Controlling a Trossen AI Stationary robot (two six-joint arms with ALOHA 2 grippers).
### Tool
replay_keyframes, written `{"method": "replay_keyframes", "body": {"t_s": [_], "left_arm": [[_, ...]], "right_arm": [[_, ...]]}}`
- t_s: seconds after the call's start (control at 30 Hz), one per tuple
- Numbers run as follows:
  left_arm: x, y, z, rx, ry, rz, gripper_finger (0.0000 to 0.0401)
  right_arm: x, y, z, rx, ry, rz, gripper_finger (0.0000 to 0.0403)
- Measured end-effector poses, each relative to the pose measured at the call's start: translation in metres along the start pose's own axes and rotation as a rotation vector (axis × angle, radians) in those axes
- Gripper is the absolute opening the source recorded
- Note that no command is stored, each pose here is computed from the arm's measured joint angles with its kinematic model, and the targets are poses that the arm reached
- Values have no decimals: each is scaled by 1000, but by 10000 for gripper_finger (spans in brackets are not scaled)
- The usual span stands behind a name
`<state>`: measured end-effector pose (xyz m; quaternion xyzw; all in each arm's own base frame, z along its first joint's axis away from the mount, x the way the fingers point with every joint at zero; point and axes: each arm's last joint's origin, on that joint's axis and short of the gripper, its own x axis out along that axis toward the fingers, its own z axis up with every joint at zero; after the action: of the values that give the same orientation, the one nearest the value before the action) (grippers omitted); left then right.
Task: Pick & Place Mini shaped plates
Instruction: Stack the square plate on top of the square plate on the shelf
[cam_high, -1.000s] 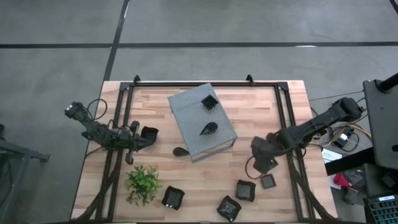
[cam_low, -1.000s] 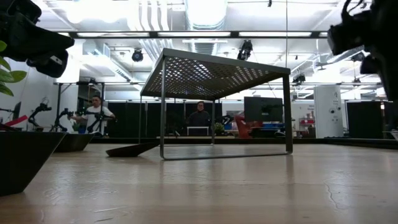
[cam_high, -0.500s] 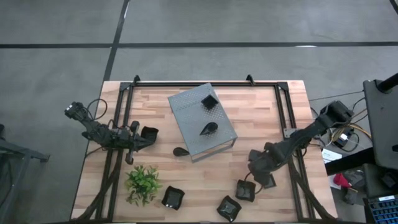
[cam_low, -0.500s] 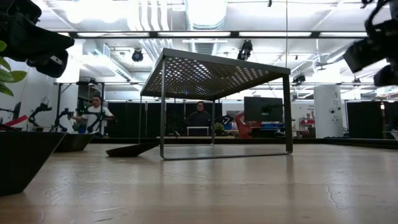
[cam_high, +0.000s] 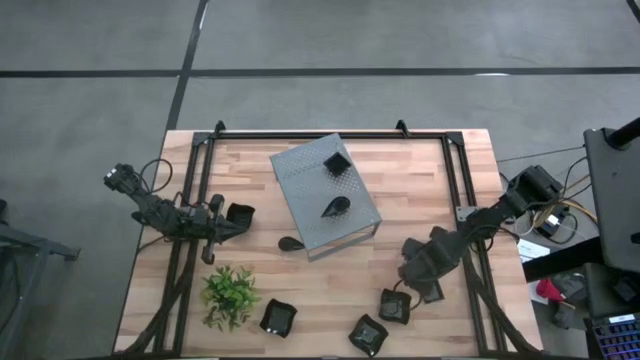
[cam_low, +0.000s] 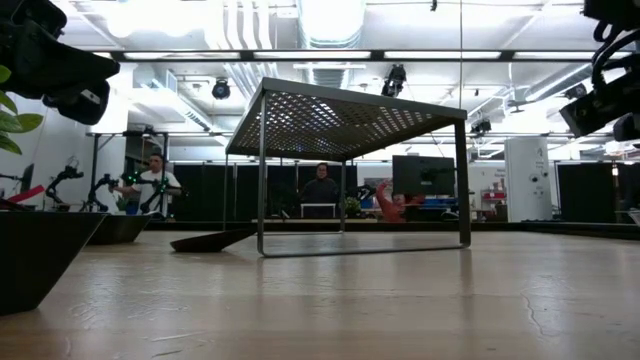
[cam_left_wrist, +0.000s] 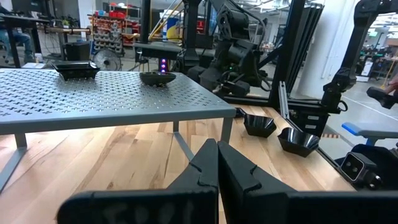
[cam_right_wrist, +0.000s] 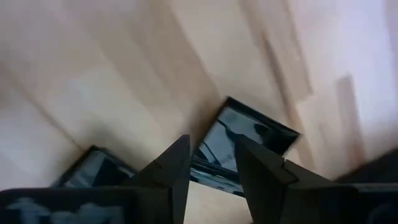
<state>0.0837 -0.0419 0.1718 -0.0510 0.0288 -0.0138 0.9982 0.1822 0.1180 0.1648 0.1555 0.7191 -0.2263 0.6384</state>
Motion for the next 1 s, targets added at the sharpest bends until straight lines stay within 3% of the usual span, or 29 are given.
{"method": "replay_keyframes", "body": {"t_s": [0.63,1.0], "left_arm": [[0,0,0,-1,-1,0,0],[0,0,0,0,0,0,0]], "right_arm": [[11,0,-2,14,-4,24,123],[17,0,-2,3,-10,49,105]]}}
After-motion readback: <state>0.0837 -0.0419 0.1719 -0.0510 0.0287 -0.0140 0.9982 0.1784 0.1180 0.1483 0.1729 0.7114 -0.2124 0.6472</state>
